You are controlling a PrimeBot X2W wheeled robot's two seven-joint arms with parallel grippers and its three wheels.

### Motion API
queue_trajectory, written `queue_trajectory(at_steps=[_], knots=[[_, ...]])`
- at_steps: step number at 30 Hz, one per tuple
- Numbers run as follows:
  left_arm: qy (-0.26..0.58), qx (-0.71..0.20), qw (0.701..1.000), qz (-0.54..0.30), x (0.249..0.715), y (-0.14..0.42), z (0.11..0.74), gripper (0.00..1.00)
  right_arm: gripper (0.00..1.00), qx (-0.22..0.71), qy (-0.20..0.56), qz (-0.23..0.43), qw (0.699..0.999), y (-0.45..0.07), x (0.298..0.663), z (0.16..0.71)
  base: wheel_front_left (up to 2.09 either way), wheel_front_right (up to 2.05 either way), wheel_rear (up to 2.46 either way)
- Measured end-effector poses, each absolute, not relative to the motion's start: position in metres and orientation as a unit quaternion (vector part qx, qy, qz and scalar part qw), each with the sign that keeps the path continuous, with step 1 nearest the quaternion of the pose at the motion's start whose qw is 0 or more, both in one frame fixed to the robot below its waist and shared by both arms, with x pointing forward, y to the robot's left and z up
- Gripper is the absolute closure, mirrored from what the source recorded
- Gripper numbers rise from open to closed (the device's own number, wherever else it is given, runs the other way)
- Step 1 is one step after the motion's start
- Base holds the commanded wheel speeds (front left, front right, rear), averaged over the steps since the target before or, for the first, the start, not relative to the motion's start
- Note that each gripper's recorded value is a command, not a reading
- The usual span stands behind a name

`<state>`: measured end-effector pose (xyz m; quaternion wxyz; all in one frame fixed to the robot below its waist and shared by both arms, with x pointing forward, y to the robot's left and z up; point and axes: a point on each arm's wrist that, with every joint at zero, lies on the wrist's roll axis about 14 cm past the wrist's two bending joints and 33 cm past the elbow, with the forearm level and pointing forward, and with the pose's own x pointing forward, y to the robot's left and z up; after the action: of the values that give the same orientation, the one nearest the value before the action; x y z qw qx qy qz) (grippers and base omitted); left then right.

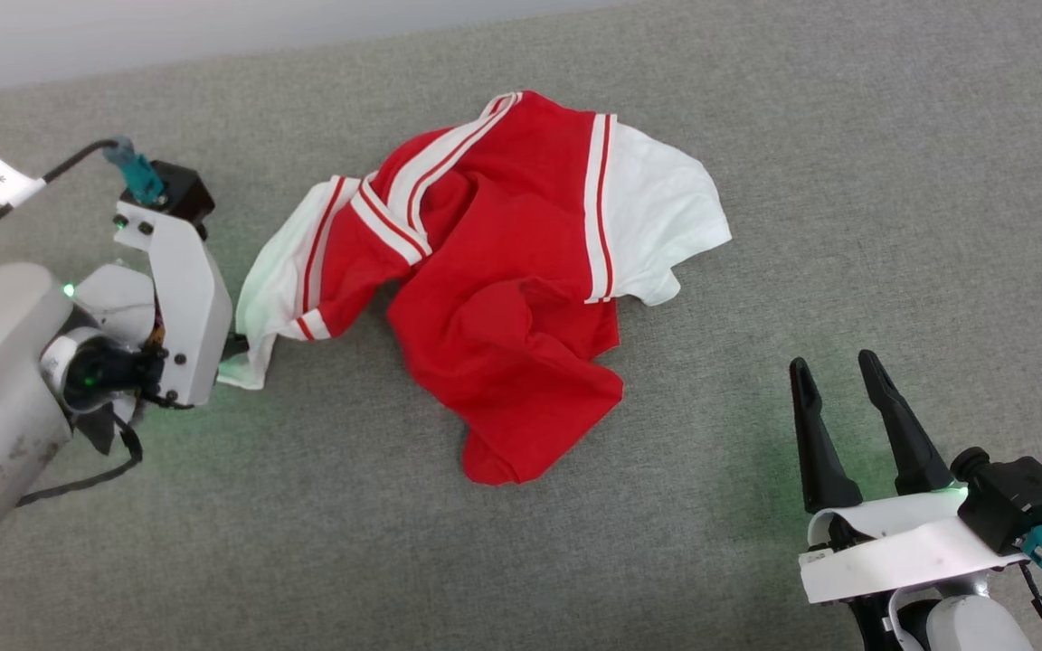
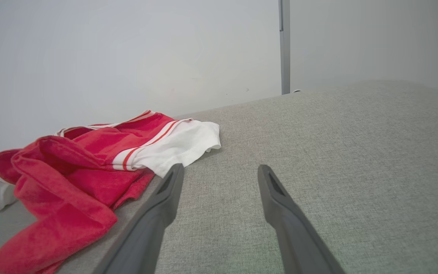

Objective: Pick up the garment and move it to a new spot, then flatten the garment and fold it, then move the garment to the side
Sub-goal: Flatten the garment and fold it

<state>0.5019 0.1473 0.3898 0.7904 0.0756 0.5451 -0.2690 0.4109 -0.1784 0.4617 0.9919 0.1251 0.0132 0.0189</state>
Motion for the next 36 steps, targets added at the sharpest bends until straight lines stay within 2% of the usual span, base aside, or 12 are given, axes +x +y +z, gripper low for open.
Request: queue_trajectory(at_steps=[8, 20, 26, 27, 29, 30, 31, 32, 36], knots=[[0.523, 0.079, 0.81, -0.254, 0.509, 0.157, 0.398, 1.0, 0.0, 0.126, 0.008, 0.023, 0.992, -0.176, 0.412, 0.465, 0.0, 0.0, 0.0], [0.413, 0.161, 0.88, -0.172, 0.568, 0.208, 0.437, 1.0, 0.0, 0.128, 0.01, 0.033, 0.991, -0.169, 0.415, 0.463, 0.0, 0.0, 0.0], [0.461, 0.173, 0.861, -0.127, 0.557, 0.232, 0.414, 1.0, 0.0, 0.126, 0.01, 0.03, 0.992, -0.171, 0.413, 0.464, 0.0, 0.0, 0.0], [0.469, 0.17, 0.857, -0.127, 0.553, 0.231, 0.409, 0.96, 0.0, 0.126, 0.009, 0.029, 0.992, -0.172, 0.412, 0.465, 0.0, 0.0, 0.0], [0.47, 0.161, 0.859, -0.124, 0.551, 0.229, 0.409, 0.71, 0.0, 0.125, 0.008, 0.026, 0.992, -0.174, 0.411, 0.466, 0.0, 0.0, 0.0], [0.466, 0.154, 0.862, -0.125, 0.552, 0.228, 0.412, 0.52, 0.0, 0.124, 0.008, 0.025, 0.992, -0.175, 0.409, 0.466, 0.0, 0.0, 0.0], [0.461, 0.147, 0.866, -0.124, 0.552, 0.226, 0.413, 0.04, 0.0, 0.121, 0.008, 0.025, 0.992, -0.175, 0.409, 0.467, 0.0, 0.0, 0.0], [0.456, 0.141, 0.87, -0.125, 0.552, 0.224, 0.415, 0.0, 0.0, 0.121, 0.007, 0.026, 0.992, -0.175, 0.408, 0.468, 0.0, 0.0, 0.0], [0.421, 0.102, 0.892, -0.129, 0.552, 0.214, 0.429, 0.0, 0.0, 0.111, 0.001, 0.033, 0.993, -0.171, 0.404, 0.473, 0.0, 0.0, 0.0]])
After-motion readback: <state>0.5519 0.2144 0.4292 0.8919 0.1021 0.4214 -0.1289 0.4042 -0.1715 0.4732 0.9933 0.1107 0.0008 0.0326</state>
